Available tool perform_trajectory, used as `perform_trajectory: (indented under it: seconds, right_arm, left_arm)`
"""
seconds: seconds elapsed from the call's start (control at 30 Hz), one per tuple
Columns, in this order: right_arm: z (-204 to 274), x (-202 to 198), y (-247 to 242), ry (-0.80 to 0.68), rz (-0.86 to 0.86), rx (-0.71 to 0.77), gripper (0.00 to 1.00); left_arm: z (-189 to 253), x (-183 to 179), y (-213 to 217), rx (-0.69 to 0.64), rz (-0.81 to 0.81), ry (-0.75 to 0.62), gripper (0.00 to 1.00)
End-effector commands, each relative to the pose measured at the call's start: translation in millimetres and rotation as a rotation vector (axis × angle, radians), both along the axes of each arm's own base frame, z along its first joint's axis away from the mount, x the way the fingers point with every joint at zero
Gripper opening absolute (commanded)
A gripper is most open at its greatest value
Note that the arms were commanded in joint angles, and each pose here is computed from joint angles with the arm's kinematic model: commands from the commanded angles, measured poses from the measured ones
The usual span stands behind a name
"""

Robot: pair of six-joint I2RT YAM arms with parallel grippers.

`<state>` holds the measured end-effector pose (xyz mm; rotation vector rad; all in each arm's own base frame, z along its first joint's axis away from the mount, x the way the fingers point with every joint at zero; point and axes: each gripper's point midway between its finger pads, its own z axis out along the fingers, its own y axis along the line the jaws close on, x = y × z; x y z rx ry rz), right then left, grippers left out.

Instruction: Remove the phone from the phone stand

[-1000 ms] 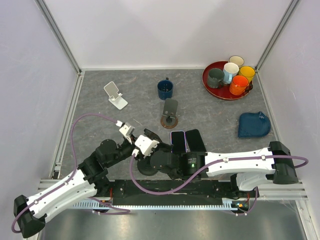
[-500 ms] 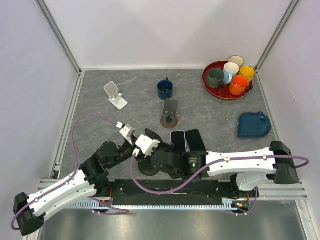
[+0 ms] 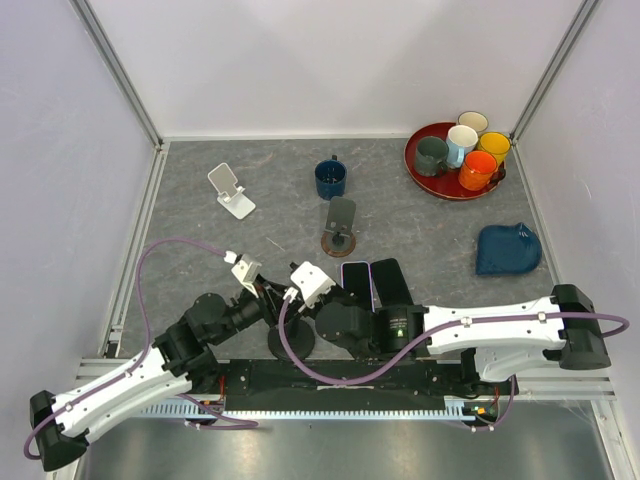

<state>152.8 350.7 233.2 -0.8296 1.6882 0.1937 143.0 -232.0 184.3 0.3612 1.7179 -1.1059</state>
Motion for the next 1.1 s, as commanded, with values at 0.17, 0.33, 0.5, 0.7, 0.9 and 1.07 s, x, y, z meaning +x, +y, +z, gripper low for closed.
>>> perform_trajectory:
  seconds: [0.17,0.33,0.5,0.7,0.9,1.07]
  right_arm:
    - [88,31,-26,-0.085,-0.217,0.362,0.00]
    - [81,28,-14,-0.102,-0.143,0.285,0.00]
    - [79,28,-17,-0.152,-0.101,0.213,0.00]
    - [67,16,-4,-0.211,0.089,0.070,0.00]
    - [61,11,-2,-0.266,0.181,-0.001,0.00]
    - [55,10,1,-0.298,0.213,-0.040,0.00]
  left_arm:
    - [-16,20,24,0.026,0.194,0.082,0.05]
    - [9,29,42,0.035,0.294,0.069,0.48]
    - [29,28,61,-0.035,0.382,0.141,0.69]
    - [55,24,67,-0.105,0.403,0.178,0.78]
    - [63,29,69,-0.065,0.493,0.337,0.87]
    - [68,35,48,-0.070,0.489,0.437,0.89]
